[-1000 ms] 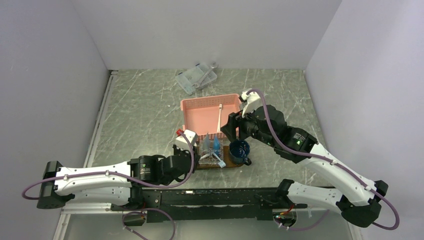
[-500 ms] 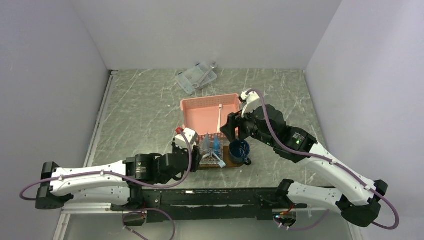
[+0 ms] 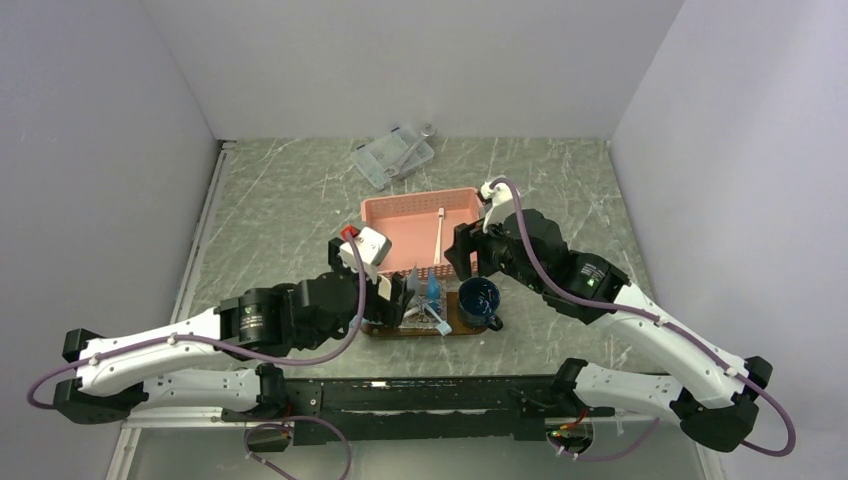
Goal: Prepare toiletry sets of a toothbrush and toothpaste on the tray
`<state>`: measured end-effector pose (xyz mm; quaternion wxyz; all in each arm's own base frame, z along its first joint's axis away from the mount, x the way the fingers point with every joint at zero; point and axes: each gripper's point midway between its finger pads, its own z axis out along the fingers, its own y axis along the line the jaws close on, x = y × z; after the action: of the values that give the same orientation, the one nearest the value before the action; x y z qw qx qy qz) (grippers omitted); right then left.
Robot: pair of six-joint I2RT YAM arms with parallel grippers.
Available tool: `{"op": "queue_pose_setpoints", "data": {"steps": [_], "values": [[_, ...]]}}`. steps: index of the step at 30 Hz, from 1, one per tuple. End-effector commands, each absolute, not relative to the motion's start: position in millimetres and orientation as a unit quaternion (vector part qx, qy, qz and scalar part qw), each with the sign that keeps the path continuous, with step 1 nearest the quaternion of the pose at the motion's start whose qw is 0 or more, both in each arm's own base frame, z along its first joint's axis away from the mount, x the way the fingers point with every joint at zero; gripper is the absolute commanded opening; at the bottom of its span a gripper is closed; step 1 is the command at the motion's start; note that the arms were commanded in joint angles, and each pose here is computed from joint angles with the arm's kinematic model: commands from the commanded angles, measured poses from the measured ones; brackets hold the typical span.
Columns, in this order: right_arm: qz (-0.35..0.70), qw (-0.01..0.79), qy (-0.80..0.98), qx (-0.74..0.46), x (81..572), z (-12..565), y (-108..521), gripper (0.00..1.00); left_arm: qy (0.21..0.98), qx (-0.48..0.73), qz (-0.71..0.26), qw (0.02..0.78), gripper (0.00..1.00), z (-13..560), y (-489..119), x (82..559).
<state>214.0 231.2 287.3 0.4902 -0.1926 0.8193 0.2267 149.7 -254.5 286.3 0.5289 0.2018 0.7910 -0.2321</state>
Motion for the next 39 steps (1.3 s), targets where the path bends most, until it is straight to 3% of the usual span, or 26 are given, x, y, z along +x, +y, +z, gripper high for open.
{"op": "queue_pose_setpoints", "data": {"steps": [1, 17, 32, 35, 36, 37, 39], "values": [[0.188, 0.522, 0.813, -0.175, 231, 295, 218, 0.75, 0.784, 0.219, -0.219, 0.538, 0.99, 306, -244, 159], [0.130, 0.544, 0.827, -0.057, 296, 282, 150, 0.79, 0.806, 0.150, -0.139, 0.555, 0.99, 310, -157, 218], [0.114, 0.560, 0.819, 0.049, 316, 275, 91, 0.84, 0.821, 0.082, -0.114, 0.553, 0.99, 289, -104, 266], [0.120, 0.569, 0.812, 0.054, 311, 281, 90, 0.88, 0.820, 0.074, -0.100, 0.558, 0.99, 283, -95, 270], [0.121, 0.574, 0.808, 0.058, 309, 285, 89, 0.97, 0.819, 0.071, -0.098, 0.561, 0.99, 283, -94, 270], [0.122, 0.577, 0.805, 0.058, 308, 287, 88, 0.99, 0.817, 0.071, -0.098, 0.564, 1.00, 284, -93, 270], [0.127, 0.585, 0.799, 0.057, 305, 292, 88, 1.00, 0.812, 0.069, -0.099, 0.571, 0.99, 286, -92, 268]]}}
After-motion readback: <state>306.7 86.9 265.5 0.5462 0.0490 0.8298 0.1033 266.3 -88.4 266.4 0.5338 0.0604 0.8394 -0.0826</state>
